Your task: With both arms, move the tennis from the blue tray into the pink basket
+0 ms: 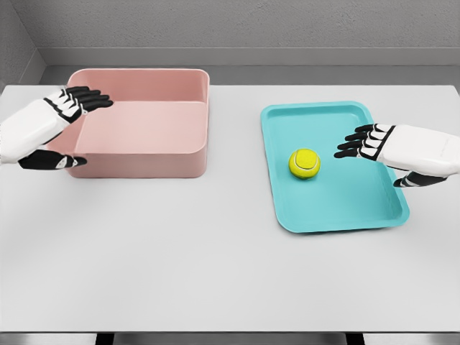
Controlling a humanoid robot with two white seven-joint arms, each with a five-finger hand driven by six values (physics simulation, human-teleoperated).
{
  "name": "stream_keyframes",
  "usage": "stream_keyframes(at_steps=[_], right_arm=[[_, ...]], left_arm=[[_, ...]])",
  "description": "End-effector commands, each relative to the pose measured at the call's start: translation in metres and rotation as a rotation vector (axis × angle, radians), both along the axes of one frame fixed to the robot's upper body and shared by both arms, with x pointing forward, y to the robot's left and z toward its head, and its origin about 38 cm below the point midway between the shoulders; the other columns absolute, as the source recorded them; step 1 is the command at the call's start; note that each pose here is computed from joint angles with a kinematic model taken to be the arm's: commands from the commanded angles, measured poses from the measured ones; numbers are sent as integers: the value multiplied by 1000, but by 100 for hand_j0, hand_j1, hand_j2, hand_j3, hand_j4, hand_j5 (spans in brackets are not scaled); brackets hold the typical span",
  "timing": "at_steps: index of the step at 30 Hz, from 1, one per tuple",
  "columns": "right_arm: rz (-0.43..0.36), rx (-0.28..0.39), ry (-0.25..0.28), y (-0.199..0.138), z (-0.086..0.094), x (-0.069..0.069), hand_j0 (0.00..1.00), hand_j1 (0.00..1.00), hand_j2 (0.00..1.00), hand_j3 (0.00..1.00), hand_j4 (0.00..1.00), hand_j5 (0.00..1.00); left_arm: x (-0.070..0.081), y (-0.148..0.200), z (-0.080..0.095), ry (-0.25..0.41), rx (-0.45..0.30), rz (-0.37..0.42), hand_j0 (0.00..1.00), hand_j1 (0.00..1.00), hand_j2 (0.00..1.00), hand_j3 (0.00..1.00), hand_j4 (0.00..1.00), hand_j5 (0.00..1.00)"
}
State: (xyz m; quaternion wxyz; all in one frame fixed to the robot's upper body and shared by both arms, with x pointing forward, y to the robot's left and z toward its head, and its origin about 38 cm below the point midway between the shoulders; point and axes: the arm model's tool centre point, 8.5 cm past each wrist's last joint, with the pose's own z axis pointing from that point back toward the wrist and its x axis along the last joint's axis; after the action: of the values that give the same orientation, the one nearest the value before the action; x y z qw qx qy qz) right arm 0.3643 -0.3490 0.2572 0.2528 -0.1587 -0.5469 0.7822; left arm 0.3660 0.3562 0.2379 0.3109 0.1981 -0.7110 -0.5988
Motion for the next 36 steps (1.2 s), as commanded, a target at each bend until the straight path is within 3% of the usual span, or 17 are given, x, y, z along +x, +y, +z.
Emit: stream_keyframes(at_steps=[1, 3, 5, 9, 11, 13, 17, 23, 25, 30, 36], right_arm=[[-2, 5, 1, 0, 1, 0, 100, 100, 100, 100, 100, 100], [-4, 5, 0, -1, 1, 0, 100, 100, 100, 100, 100, 100], [23, 60, 9, 18, -11, 6, 100, 100, 100, 100, 100, 100], [52, 55, -18, 32, -15, 11, 100, 100, 100, 100, 100, 100], [42, 71, -49, 34, -7, 23, 100, 100, 100, 100, 100, 100], [40, 83, -48, 38, -10, 28, 100, 100, 100, 100, 100, 100], [10, -17, 42, 38, -24, 48, 100, 100, 100, 100, 100, 100], [-11, 10, 35, 35, -22, 56, 100, 100, 100, 100, 100, 100], [-2, -7, 2, 38, -6, 62, 100, 100, 100, 100, 100, 100], [57, -101, 70, 64, -15, 70, 100, 100, 100, 100, 100, 100], [91, -129, 80, 80, -16, 75, 99, 99, 99, 99, 99, 99]], left_arm=[[-1, 0, 2, -2, -2, -3, 100, 100, 100, 100, 100, 100], [-3, -2, 2, 1, 5, -12, 100, 100, 100, 100, 100, 100], [-6, -1, -3, 16, 4, -10, 100, 100, 100, 100, 100, 100], [-9, 5, -4, 30, 34, -5, 100, 100, 100, 100, 100, 100], [-13, 10, -8, 50, 51, 0, 100, 100, 100, 100, 100, 100], [-15, 13, -7, 54, 59, 4, 100, 100, 100, 100, 100, 100], [-19, 18, -9, 63, 66, 12, 100, 100, 100, 100, 100, 100], [-26, 19, -14, 85, 79, 9, 100, 100, 100, 100, 100, 100], [-27, 19, -16, 90, 79, 8, 100, 100, 100, 100, 100, 100], [-30, 18, -20, 105, 84, 3, 100, 100, 100, 100, 100, 100], [-30, 19, -19, 103, 92, 3, 100, 100, 100, 100, 100, 100]])
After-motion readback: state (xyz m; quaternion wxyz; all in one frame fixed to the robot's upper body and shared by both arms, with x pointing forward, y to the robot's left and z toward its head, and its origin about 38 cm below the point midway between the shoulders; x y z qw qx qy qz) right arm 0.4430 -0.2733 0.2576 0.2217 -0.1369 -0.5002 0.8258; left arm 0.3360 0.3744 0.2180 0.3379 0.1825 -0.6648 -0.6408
